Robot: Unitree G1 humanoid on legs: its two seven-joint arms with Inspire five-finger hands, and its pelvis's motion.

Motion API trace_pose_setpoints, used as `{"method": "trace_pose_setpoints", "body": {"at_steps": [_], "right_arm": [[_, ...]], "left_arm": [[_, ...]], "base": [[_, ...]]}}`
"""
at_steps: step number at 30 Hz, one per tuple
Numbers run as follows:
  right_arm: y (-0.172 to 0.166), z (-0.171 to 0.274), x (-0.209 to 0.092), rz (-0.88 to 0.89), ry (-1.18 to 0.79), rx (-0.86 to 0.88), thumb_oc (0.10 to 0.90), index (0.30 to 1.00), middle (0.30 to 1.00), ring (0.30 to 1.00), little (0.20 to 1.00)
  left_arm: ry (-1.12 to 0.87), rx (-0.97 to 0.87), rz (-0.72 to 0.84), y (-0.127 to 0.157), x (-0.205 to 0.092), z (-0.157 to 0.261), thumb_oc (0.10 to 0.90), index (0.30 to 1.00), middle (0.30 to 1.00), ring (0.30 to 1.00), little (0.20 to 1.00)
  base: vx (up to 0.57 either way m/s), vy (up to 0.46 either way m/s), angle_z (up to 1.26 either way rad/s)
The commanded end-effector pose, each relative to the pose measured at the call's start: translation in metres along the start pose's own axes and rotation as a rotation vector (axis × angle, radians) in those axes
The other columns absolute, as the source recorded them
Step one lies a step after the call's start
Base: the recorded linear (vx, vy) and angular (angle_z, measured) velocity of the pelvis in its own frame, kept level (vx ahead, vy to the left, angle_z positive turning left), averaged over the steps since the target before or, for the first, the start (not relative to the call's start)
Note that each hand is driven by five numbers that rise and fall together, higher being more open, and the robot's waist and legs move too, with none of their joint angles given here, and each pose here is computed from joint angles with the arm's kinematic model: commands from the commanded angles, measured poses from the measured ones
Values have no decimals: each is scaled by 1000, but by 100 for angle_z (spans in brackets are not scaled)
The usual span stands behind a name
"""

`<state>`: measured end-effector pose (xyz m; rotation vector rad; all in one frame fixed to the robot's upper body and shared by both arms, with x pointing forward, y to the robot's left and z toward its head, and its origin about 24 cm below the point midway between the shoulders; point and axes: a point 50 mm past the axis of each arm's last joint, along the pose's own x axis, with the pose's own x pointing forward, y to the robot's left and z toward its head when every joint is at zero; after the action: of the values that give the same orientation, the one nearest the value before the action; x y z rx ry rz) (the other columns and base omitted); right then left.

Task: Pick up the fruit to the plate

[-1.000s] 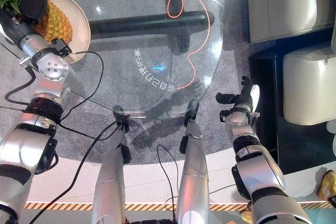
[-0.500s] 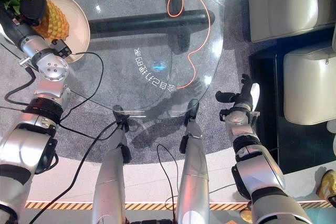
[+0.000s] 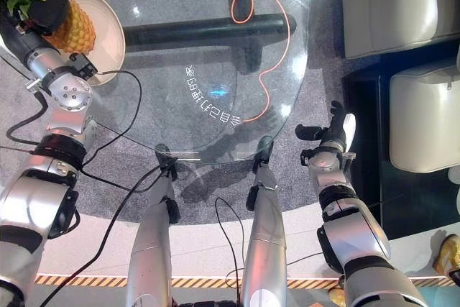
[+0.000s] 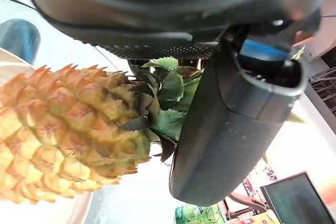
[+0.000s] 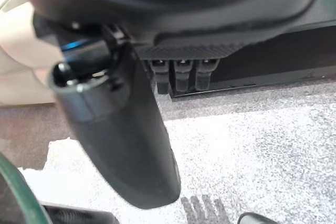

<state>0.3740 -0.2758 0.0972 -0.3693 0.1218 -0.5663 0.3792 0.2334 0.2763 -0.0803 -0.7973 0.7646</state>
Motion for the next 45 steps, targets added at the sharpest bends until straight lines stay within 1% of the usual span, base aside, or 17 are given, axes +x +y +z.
{"method": "trace_pose_setpoints", "body": {"at_steps": [1,2,3,17,30,40,43,45], "right_arm": [[-18,4,5,-88,-46,-30,800,900,900,900,900],[-18,4,5,-90,-46,-27,800,900,900,900,900],[-17,4,5,-93,-44,-25,800,900,900,900,900],[-20,5,5,-109,-42,-12,800,900,900,900,900],[-21,2,5,-124,-34,2,800,900,900,900,900],[-21,0,4,-125,-22,3,800,900,900,900,900],[-21,-2,4,-112,-7,3,800,900,900,900,900],[-20,-10,4,-53,55,7,800,900,900,900,900]], "left_arm": [[-242,-189,22,0,29,57,742,851,851,851,842],[-243,-195,13,-1,28,57,759,865,865,865,859],[-244,-199,6,-2,27,56,800,900,900,900,900],[-226,-256,-12,2,16,48,800,900,900,900,900],[-200,-308,-57,6,-3,36,800,900,900,900,900],[-203,-323,-33,8,-11,33,800,900,900,900,900],[-209,-329,-28,9,-12,34,800,900,900,900,900],[-215,-332,-27,10,-13,35,800,900,900,900,900]], "base": [[0,0,0],[0,0,0],[0,0,0],[0,0,0],[0,0,0],[3,-2,2],[0,0,0],[0,0,0]]}}
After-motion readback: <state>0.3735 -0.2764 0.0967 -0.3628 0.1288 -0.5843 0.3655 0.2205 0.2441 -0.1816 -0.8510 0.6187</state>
